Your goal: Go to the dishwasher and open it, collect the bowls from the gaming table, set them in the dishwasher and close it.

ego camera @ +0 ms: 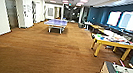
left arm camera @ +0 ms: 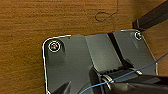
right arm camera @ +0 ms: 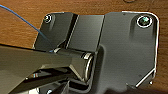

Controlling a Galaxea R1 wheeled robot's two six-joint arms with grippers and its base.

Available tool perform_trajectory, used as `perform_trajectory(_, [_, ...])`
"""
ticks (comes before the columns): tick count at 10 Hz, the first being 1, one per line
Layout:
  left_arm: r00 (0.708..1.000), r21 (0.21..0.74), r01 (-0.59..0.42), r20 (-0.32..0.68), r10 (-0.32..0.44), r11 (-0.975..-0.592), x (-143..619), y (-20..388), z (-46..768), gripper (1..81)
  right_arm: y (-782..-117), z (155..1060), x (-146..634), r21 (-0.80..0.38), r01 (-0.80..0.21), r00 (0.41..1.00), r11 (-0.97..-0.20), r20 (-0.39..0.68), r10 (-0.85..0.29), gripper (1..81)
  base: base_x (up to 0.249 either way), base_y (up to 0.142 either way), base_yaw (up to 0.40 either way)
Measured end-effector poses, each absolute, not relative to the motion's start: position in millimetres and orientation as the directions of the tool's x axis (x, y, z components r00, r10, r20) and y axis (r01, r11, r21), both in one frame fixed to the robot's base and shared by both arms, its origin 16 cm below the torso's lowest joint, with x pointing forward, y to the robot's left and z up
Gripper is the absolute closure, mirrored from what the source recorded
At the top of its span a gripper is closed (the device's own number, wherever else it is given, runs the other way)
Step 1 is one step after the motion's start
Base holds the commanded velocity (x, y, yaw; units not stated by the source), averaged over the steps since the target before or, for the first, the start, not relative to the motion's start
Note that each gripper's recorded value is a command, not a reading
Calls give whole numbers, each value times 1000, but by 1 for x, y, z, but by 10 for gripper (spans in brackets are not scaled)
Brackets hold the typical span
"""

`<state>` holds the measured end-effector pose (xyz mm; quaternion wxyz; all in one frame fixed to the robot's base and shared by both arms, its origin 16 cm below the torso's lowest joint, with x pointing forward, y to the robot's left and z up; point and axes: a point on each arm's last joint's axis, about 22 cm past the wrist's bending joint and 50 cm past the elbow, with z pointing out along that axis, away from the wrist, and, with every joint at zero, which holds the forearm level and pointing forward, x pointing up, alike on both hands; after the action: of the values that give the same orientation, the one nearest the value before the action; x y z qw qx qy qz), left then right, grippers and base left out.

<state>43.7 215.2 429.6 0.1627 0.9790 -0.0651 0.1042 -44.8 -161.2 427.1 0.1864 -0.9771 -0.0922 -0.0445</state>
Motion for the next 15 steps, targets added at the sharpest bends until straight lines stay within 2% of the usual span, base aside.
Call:
perform_trajectory(2, [979, 310, -151, 178, -99, -939, 13, 215, 428, 10, -162, 428, -77, -361, 189, 982, -913, 73, 175, 10, 160, 0, 0])
perform_trajectory(5, [974, 311, -157, 203, -96, -937, 28, 212, 429, 10, -159, 427, -59, -361, 196, 980, -912, 103, 170, 10, 160, 0, 0])
perform_trajectory(15, [975, 309, -156, 200, -97, -938, 26, 214, 428, 10, -158, 428, -59, -362, 196, 980, -911, 102, 170, 10, 164, 0, 0])
